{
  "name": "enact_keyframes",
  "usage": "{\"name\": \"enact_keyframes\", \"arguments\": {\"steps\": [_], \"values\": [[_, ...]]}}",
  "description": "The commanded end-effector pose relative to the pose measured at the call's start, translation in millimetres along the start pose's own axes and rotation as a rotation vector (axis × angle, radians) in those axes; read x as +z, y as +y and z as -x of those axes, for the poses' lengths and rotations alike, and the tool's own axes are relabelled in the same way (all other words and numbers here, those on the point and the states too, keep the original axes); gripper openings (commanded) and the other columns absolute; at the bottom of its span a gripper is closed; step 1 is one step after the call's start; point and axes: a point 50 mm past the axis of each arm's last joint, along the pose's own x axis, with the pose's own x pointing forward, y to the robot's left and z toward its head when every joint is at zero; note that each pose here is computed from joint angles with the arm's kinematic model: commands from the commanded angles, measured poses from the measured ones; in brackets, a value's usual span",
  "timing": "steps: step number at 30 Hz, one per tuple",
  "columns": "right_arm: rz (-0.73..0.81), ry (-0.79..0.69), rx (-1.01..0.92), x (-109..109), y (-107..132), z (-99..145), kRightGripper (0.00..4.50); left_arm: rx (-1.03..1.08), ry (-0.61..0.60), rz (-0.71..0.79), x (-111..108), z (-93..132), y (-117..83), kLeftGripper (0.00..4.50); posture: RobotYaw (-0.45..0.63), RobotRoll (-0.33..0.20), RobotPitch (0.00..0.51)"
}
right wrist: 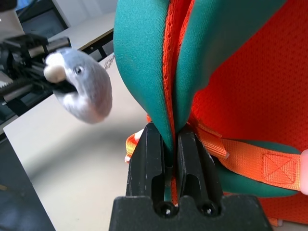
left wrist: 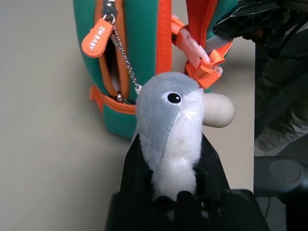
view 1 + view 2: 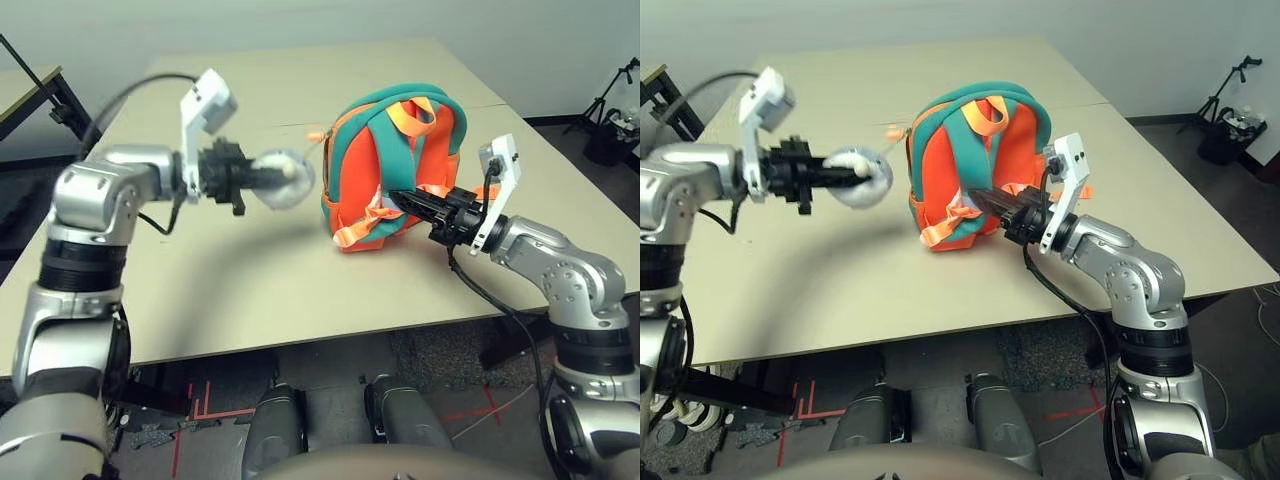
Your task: Put the pencil case into the backpack and zip it.
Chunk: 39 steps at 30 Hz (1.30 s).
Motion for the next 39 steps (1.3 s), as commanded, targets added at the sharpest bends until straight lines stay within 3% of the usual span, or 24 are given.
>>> {"name": "enact_keyframes", "arguments": {"steps": [1, 7, 14, 15, 16, 19, 23, 24, 28, 31, 34, 39], "values": [[0.019, -0.013, 0.049, 5.1, 4.8, -5.5, 0.02, 0.001, 0.050, 0.096, -27.8, -16.3, 5.5, 0.40, -0.13, 0.000, 0.005], [0.023, -0.012, 0.039, 4.9, 4.1, -4.0, 0.02, 0.019, 0.145, 0.143, -56.1, -23.2, 8.5, 0.40, -0.13, 0.000, 0.013], [0.025, 0.000, 0.041, 3.0, 4.1, -3.7, 0.02, 0.036, 0.045, 0.152, -37.9, -10.1, 11.5, 0.40, -0.12, 0.000, 0.017], [0.031, 0.006, 0.044, 3.0, 4.2, -3.3, 0.02, 0.047, 0.010, 0.159, -31.9, -6.2, 12.6, 1.13, -0.12, 0.000, 0.017], [0.037, 0.013, 0.044, 3.2, 3.8, -2.4, 0.02, 0.055, -0.026, 0.169, -26.1, -2.3, 13.4, 1.45, -0.12, 0.000, 0.019], [0.060, 0.031, 0.033, 9.0, -2.4, 6.2, 1.00, 0.073, -0.127, 0.191, -9.8, 16.3, 13.3, 2.61, -0.11, 0.000, 0.020], [0.141, 0.094, 0.104, 20.0, -2.8, 22.7, 2.66, 0.117, -0.153, 0.187, -6.6, 37.0, 9.4, 4.28, -0.10, 0.000, 0.022], [0.162, 0.113, 0.129, 23.5, -2.0, 27.1, 3.01, 0.128, -0.154, 0.186, -6.8, 41.8, 8.0, 4.50, -0.10, 0.000, 0.022], [0.253, 0.178, 0.189, 39.1, -1.7, 43.9, 4.48, 0.187, -0.161, 0.180, -6.3, 61.3, 5.4, 4.50, -0.08, 0.000, 0.019], [0.311, 0.226, 0.156, 53.4, -12.0, 60.8, 4.48, 0.277, -0.156, 0.157, -6.6, 79.8, 6.3, 4.50, -0.07, 0.000, 0.020], [0.335, 0.214, -0.010, 65.5, -43.0, 77.7, 4.48, 0.378, -0.186, 0.148, -8.6, 96.2, 11.3, 4.50, -0.06, 0.000, 0.023], [0.284, 0.120, -0.352, 58.2, -100.4, 93.1, 4.48, 0.626, -0.294, 0.159, -19.2, 98.6, 32.1, 4.50, -0.05, 0.000, 0.026]]}}
